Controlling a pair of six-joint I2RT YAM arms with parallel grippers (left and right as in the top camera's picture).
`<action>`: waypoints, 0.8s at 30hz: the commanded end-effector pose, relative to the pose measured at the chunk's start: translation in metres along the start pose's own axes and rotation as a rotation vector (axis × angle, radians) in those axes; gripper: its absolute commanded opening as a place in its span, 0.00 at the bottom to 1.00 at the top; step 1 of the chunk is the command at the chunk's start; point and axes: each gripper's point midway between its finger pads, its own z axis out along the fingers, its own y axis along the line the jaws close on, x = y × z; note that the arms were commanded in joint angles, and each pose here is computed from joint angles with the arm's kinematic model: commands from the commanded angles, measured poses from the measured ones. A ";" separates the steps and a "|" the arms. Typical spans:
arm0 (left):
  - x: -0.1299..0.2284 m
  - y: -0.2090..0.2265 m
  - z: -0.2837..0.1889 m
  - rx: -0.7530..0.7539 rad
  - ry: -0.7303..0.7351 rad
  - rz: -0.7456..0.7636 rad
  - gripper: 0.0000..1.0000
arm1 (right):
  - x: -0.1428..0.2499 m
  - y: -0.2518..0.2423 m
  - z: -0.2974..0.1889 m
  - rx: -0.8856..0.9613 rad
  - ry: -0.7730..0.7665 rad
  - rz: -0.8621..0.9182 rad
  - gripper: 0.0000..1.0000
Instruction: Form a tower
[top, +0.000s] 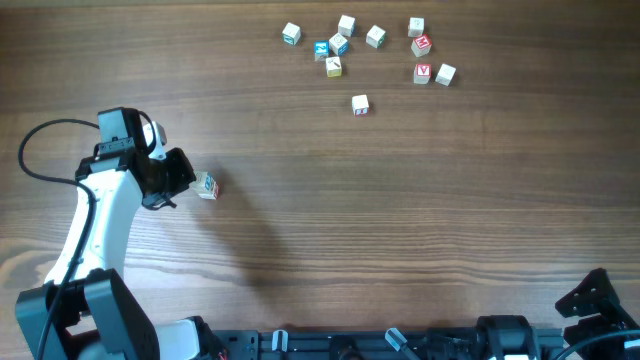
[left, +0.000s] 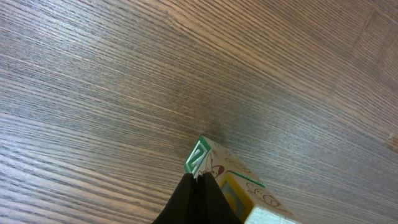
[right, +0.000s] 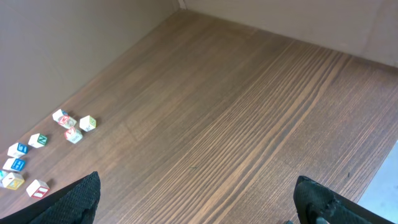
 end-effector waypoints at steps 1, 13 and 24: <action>0.004 0.003 0.003 0.001 0.016 0.003 0.04 | -0.003 -0.003 -0.002 0.010 -0.018 0.013 1.00; -0.025 0.015 -0.007 -0.091 -0.101 0.014 0.04 | -0.003 -0.003 -0.002 0.010 -0.018 0.013 1.00; -0.043 -0.028 -0.180 0.054 -0.510 0.018 0.04 | -0.003 -0.003 -0.002 0.010 -0.018 0.013 1.00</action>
